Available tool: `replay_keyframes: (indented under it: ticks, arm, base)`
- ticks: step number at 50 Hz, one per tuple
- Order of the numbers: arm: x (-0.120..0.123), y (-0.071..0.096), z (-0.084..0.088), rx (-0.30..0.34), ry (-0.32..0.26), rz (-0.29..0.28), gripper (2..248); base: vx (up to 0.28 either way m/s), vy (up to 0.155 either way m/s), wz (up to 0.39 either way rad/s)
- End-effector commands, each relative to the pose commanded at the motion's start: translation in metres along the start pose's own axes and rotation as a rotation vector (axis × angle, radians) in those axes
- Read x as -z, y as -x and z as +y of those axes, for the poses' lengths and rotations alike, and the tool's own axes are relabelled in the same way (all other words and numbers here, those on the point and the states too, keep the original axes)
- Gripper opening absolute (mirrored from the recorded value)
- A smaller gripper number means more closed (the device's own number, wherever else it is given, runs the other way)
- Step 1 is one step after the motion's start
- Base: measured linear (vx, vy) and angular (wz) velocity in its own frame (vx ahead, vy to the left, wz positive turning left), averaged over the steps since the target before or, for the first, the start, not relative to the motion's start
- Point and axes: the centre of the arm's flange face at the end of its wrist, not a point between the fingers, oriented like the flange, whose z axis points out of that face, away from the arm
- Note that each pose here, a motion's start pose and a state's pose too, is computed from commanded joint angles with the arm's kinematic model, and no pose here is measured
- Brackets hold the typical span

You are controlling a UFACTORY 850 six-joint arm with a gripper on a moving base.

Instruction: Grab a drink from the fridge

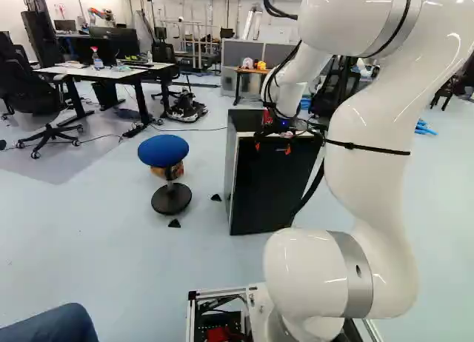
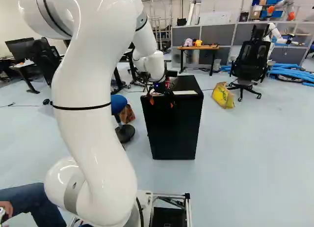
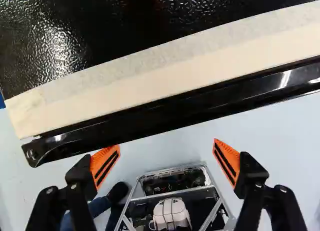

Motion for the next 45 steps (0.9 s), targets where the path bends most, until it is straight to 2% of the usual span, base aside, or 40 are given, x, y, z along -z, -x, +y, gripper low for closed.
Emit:
replay_keyframes:
  ticks: [15,32,45]
  arm:
    - [0.001,0.004,0.001,-0.001,0.001,-0.002,247]
    - [0.008,0.032,0.002,-0.002,0.002,-0.018,247]
    - [0.014,0.053,0.003,-0.001,0.002,0.006,247]
  base:
    - [0.0,0.0,0.0]
    - [0.0,0.0,0.0]
    - [0.0,0.0,0.0]
